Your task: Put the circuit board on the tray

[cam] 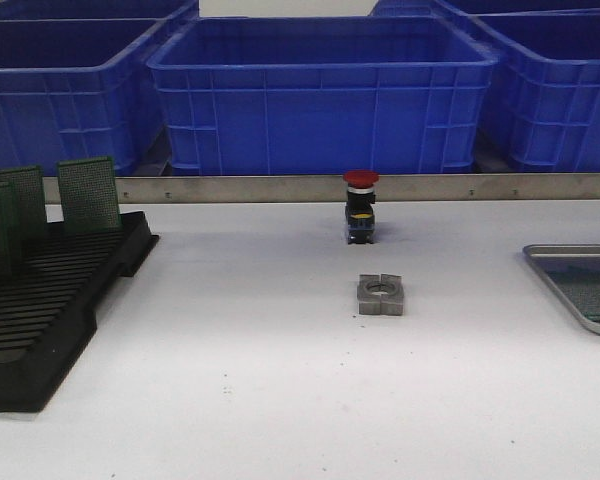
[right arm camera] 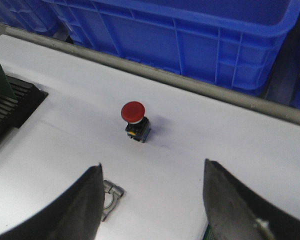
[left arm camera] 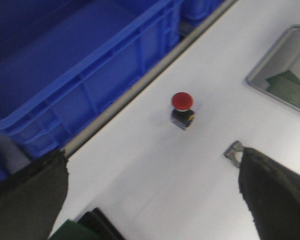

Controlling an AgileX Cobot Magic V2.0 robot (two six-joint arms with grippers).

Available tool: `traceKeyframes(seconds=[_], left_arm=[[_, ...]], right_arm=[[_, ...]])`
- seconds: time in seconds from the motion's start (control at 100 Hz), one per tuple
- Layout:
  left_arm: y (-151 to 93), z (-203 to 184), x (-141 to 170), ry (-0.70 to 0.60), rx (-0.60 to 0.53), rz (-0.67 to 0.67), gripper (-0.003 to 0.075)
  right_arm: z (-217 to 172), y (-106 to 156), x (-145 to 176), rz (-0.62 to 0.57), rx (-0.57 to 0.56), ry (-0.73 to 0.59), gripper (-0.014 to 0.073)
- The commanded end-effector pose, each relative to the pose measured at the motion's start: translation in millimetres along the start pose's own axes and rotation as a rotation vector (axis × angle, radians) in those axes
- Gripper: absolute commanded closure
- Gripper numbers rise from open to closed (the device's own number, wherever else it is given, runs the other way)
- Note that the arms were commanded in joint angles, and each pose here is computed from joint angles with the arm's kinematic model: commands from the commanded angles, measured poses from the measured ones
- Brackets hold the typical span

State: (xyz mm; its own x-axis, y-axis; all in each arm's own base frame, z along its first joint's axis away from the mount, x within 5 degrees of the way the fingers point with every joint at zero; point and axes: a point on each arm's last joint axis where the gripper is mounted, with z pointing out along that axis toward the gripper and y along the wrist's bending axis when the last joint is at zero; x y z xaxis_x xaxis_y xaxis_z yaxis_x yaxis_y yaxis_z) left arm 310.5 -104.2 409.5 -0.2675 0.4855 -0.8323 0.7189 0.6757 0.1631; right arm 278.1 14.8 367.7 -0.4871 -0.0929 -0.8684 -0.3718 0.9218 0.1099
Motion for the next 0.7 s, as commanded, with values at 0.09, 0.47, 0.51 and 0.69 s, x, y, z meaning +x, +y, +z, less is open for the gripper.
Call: traceKeyframes(seconds=[0.09, 0.47, 0.51, 0.69], left_arm=[[-4, -59, 17, -0.205, -0.231, -0.128, 0.0085], [-64, -119, 99, -0.366, -0.464, -0.225, 0.0085], [-70, -122, 109, -0.379, -0.477, -0.234, 0.0086], [-100, -140, 146, -0.469, -0.533, -0.256, 0.0090]], right_arm=[[-50, 20, 6, -0.113, 0.170, -0.236, 0.0135], [-114, 48, 89, -0.168, 0.334, -0.425, 0.0137], [-120, 51, 97, -0.169, 0.341, -0.447, 0.0137], [-134, 61, 127, -0.143, 0.341, -0.520, 0.0137]])
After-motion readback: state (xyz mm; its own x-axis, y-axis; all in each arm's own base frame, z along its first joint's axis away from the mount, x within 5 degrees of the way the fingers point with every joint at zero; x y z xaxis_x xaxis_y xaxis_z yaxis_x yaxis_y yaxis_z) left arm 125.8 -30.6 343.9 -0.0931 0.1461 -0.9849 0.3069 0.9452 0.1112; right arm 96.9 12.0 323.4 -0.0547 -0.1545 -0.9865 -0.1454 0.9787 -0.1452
